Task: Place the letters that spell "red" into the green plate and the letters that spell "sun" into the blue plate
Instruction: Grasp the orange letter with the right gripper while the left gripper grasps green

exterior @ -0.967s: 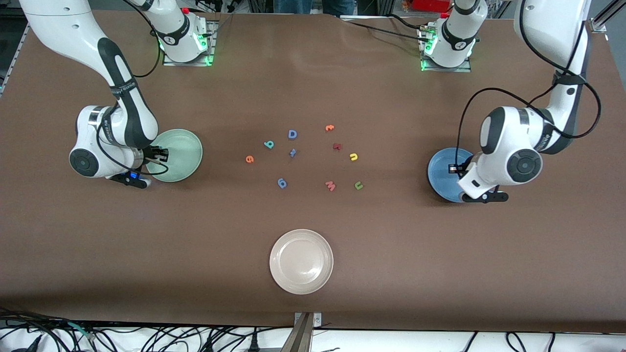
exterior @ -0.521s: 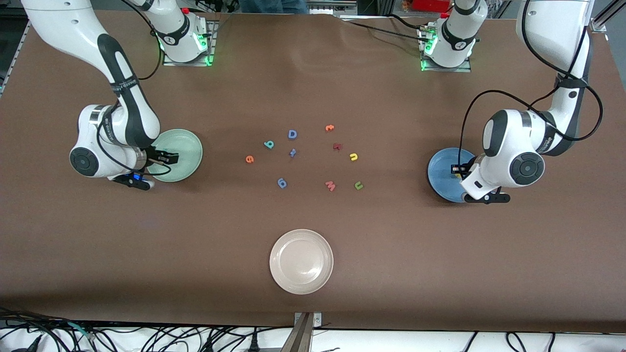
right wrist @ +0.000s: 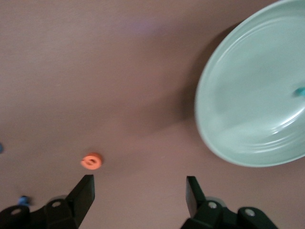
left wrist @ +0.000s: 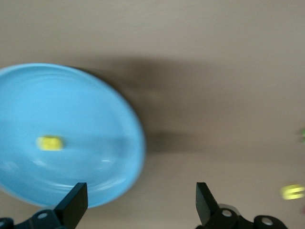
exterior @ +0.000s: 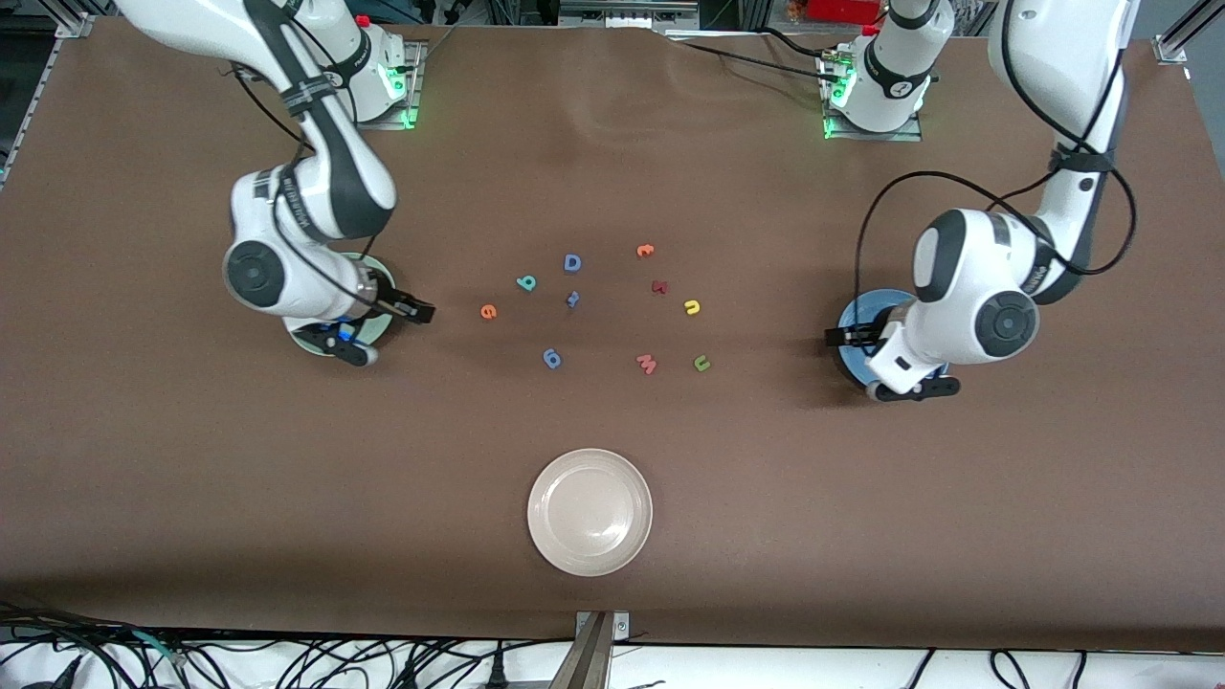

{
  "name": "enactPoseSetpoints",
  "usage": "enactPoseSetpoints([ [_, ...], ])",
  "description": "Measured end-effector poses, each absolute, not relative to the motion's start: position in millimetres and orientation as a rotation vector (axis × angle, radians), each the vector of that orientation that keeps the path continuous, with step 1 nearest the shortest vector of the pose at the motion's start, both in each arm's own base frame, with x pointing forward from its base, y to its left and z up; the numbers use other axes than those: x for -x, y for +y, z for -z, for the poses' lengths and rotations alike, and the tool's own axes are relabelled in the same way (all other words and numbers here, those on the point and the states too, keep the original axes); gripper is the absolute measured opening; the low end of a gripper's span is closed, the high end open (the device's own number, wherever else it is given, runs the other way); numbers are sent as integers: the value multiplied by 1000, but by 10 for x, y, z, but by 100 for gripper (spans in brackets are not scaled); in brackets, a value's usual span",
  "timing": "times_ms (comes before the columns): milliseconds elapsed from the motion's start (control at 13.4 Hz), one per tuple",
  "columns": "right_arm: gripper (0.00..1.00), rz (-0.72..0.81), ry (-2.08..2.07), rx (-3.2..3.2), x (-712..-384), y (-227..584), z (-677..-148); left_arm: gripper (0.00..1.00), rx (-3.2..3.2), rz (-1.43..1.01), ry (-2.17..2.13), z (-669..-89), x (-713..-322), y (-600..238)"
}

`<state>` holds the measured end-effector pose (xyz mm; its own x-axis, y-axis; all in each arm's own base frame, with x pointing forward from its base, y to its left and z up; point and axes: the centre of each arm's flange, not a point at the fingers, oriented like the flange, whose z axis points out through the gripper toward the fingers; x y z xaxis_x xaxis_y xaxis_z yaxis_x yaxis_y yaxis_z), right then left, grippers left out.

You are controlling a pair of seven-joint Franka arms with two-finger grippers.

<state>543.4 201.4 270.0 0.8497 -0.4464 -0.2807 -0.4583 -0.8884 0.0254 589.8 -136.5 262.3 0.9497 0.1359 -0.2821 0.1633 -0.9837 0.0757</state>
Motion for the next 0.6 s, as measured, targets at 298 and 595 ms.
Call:
enactPoseSetpoints([
  [298, 97, -358, 908, 2944, -5240, 2692, -2378, 100, -2962, 292, 559, -2562, -5821, -2206],
  [595, 99, -384, 970, 2939, -5190, 2742, -2046, 100, -2888, 269, 870, -2359, -5849, -2759],
])
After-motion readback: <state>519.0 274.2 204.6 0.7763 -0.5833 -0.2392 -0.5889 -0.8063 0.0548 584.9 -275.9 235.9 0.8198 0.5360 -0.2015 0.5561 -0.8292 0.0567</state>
